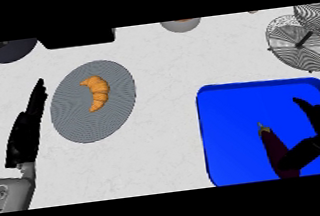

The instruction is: Pick the eggplant from the tray and place it in the tiered basket

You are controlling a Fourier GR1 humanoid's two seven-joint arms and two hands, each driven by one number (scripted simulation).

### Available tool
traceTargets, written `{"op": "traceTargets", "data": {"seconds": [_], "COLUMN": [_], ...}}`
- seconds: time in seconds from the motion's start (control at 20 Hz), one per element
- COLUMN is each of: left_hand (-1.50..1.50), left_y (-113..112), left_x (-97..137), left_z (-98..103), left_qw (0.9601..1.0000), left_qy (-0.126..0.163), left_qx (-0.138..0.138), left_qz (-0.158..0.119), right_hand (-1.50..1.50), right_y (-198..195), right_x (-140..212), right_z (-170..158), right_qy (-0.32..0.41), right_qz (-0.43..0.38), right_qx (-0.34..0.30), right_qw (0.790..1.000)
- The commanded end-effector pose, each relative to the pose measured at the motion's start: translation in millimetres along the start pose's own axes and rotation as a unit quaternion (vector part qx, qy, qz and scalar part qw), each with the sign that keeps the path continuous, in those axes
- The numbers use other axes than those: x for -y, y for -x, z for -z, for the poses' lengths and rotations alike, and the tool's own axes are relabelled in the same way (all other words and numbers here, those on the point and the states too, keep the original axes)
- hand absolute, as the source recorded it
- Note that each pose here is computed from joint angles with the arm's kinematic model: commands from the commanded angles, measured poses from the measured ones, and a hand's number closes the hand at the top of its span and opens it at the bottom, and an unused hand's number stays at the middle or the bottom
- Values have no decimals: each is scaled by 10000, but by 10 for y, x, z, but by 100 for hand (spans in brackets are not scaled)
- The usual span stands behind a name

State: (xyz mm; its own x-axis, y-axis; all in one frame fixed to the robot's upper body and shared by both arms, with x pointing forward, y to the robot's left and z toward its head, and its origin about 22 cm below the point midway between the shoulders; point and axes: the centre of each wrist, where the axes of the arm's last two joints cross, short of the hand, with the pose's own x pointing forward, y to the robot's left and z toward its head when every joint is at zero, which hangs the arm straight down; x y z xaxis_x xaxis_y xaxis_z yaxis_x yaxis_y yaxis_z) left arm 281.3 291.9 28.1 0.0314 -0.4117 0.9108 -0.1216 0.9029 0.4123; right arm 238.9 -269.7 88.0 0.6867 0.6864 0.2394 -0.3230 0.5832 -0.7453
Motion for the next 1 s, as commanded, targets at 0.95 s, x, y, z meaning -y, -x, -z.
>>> {"op": "traceTargets", "data": {"seconds": [0.95], "left_hand": [0], "left_y": [-70], "left_x": [-179], "left_z": [-86], "left_qw": [10000], "left_qy": [1], "left_qx": [-12], "left_qz": [-74], "right_hand": [-150], "right_y": [-20], "right_x": [-515], "right_z": [192], "right_qy": [-52], "right_qz": [-315], "right_qx": [-978], "right_qw": [9947]}}
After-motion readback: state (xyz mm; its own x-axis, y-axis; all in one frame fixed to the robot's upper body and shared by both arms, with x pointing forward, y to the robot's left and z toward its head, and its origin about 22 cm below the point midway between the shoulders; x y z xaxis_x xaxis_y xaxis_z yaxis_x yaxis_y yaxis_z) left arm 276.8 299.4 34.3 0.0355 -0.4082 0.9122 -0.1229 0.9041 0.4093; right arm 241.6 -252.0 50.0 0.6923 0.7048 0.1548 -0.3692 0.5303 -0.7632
